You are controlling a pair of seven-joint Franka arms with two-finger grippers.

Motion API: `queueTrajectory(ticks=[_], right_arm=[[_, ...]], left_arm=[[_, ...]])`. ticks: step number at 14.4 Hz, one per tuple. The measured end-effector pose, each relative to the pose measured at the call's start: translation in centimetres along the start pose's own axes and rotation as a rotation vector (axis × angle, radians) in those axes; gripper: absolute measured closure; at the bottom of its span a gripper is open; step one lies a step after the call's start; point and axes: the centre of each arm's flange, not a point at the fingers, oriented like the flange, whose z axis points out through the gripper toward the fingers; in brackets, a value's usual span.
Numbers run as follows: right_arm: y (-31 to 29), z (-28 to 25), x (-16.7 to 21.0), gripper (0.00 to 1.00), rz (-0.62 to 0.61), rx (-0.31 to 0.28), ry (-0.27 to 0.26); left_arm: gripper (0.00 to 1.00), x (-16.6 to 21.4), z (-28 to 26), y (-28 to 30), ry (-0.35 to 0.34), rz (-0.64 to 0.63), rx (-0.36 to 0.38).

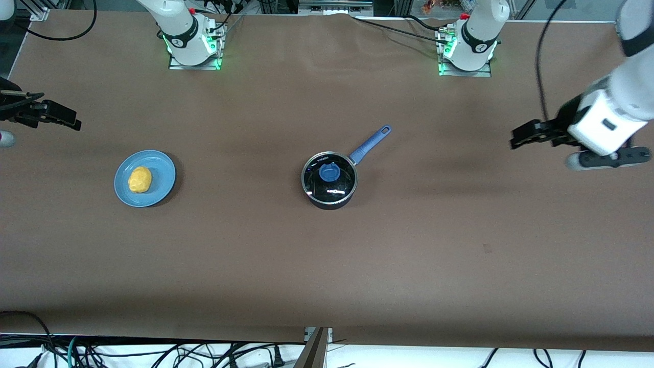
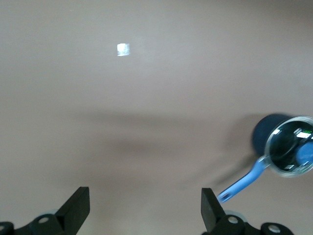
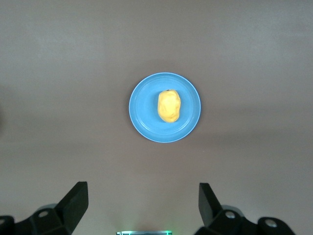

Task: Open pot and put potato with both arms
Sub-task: 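Move the left gripper toward the glass lid on the saucepan, then lower the left gripper and grasp the lid's blue knob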

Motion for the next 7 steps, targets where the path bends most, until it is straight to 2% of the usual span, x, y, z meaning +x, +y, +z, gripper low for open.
queueTrajectory(ticks=[3,7], right_arm=[[-0.1,0.0,0.0,0.00,-0.002,0.000,-0.001],[-0.1,0.0,-0.1,0.00,-0.002,0.000,-0.003]], left_arm=[[0.00,-0.4,6.3,10.3,0.020,-0.025,-0.030],[0.00,-3.5,17.6,23.3,0.035,-0.077,-0.002]])
